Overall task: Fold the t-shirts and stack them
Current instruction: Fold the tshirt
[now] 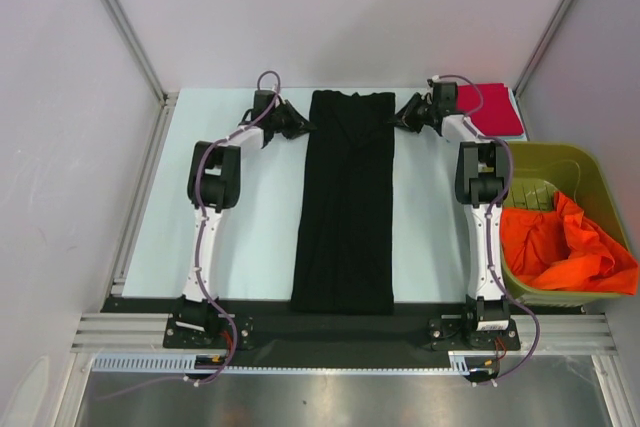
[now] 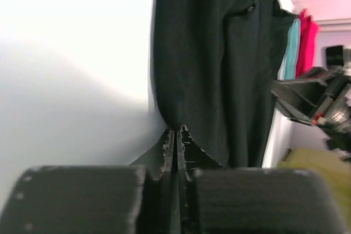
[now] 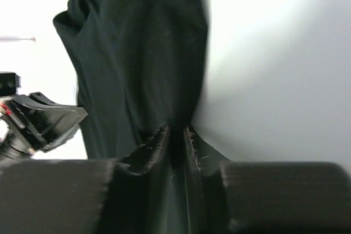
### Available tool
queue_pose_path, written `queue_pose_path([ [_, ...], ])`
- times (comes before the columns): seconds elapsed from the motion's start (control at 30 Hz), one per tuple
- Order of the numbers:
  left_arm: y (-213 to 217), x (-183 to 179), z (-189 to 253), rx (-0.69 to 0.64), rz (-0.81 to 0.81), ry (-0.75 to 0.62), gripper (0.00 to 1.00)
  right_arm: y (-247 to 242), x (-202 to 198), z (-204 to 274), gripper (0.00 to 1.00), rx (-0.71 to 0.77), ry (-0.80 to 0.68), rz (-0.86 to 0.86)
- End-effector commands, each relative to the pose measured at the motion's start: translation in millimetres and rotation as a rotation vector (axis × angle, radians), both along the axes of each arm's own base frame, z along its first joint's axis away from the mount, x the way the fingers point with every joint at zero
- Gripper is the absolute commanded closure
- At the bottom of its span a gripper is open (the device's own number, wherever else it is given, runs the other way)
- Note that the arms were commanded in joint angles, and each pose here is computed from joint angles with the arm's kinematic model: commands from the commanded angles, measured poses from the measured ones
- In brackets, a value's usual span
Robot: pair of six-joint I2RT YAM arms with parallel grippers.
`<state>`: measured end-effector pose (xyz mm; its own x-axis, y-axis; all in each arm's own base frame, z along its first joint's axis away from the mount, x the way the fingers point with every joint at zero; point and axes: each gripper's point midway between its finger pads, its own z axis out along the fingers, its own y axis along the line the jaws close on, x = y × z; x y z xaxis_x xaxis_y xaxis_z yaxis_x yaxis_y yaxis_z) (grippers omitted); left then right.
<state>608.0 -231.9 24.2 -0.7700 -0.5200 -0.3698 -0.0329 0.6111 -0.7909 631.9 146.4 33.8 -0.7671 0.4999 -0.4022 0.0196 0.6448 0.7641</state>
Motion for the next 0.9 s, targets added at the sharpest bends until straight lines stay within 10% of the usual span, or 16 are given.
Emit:
queue_pose_path([
  [0.0, 10.9, 24.9, 8.6, -0.075, 0.044, -0.032, 0.98, -2.3, 16.7, -14.2, 0.88, 0.018, -0.012, -0.04],
  [0.27, 42.0, 56.7, 14.6, -0.065, 0.101, -0.064, 0.99, 6.2, 42.1, -2.8, 0.92, 0.058, -0.058, -0.057],
  [0.47, 58.5, 41.5, 34.3, 0.068, 0.066, -0.084, 0.62, -5.9, 41.5, 22.7, 0.62, 0.043, -0.029, -0.078],
  [0.7, 109.6, -54.2, 68.7, 0.418, 0.029, -0.042, 0.51, -42.0, -14.4, 91.4, 0.44, -0.146, 0.054, -0.062],
  [0.87, 111.0, -162.8, 106.5, 0.398, -0.046, -0.037, 0.48, -38.6, -97.4, 114.8, 0.35, -0.24, 0.196, 0.025],
])
